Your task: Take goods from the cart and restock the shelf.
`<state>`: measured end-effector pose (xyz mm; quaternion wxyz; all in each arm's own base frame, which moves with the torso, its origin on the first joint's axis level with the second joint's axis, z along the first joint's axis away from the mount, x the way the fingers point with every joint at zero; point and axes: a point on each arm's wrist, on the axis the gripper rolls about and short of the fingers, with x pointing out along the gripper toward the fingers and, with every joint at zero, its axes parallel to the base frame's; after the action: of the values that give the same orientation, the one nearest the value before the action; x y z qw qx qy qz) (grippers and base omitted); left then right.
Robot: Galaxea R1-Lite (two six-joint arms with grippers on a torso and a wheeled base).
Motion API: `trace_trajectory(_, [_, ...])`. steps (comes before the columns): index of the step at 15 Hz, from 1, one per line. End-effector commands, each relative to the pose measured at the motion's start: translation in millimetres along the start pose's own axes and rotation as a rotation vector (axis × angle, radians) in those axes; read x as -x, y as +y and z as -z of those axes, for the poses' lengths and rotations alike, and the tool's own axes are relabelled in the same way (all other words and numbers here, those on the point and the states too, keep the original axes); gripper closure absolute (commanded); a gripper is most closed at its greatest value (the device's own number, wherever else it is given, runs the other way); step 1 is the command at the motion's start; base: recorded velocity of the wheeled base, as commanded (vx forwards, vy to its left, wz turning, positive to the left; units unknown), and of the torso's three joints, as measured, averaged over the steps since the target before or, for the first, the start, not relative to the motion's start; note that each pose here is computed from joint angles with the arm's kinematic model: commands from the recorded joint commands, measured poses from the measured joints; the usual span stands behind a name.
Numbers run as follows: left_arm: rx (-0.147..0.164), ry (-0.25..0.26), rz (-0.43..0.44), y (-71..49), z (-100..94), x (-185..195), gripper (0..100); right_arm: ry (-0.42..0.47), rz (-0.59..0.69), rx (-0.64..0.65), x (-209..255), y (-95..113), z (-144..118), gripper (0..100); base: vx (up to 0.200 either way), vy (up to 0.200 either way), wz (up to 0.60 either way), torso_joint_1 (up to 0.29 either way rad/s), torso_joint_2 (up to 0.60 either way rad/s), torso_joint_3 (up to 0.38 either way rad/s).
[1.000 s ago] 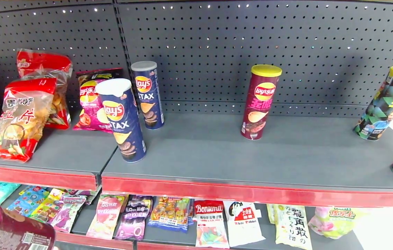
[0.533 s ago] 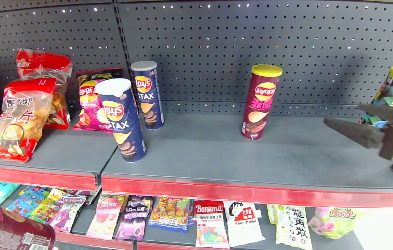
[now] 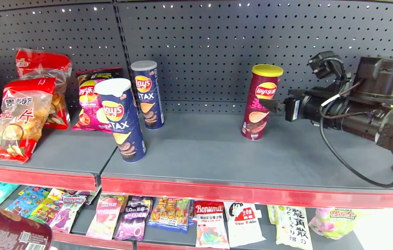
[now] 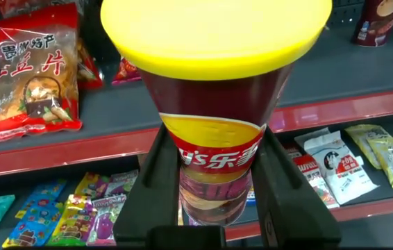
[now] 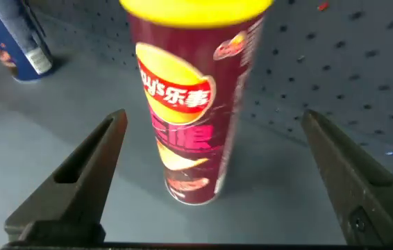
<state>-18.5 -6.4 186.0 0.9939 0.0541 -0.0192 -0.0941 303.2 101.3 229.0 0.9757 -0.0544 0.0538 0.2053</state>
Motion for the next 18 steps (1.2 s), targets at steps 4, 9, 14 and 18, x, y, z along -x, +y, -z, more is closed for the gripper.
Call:
trace_trajectory(4, [0.0, 0.001, 0.0, 0.1, -0.3, -0.3, 100, 0.01, -0.011, 0.002, -24.4, 2.8, 3.9, 0, 0.0, 0.0, 0.0, 0.0, 0.0, 0.0])
trace_trajectory(9, [0.001, 0.004, 0.0, 0.1, 0.6, -0.6, 100, -0.038, -0.026, 0.01, -50.2, 13.5, -8.2, 0, 0.0, 0.0, 0.0, 0.0, 0.0, 0.0])
trace_trajectory(14, [0.003, 0.01, -0.002, 0.1, 2.0, -1.0, 100, -0.039, -0.022, 0.009, -71.5, 13.4, -4.6, 100, 0.0, 0.0, 0.0, 0.0, 0.0, 0.0])
trace_trajectory(18, [0.004, 0.015, -0.002, 0.1, 2.8, -1.5, 100, -0.046, 0.008, 0.01, -60.9, 19.1, -11.9, 100, 0.0, 0.0, 0.0, 0.0, 0.0, 0.0])
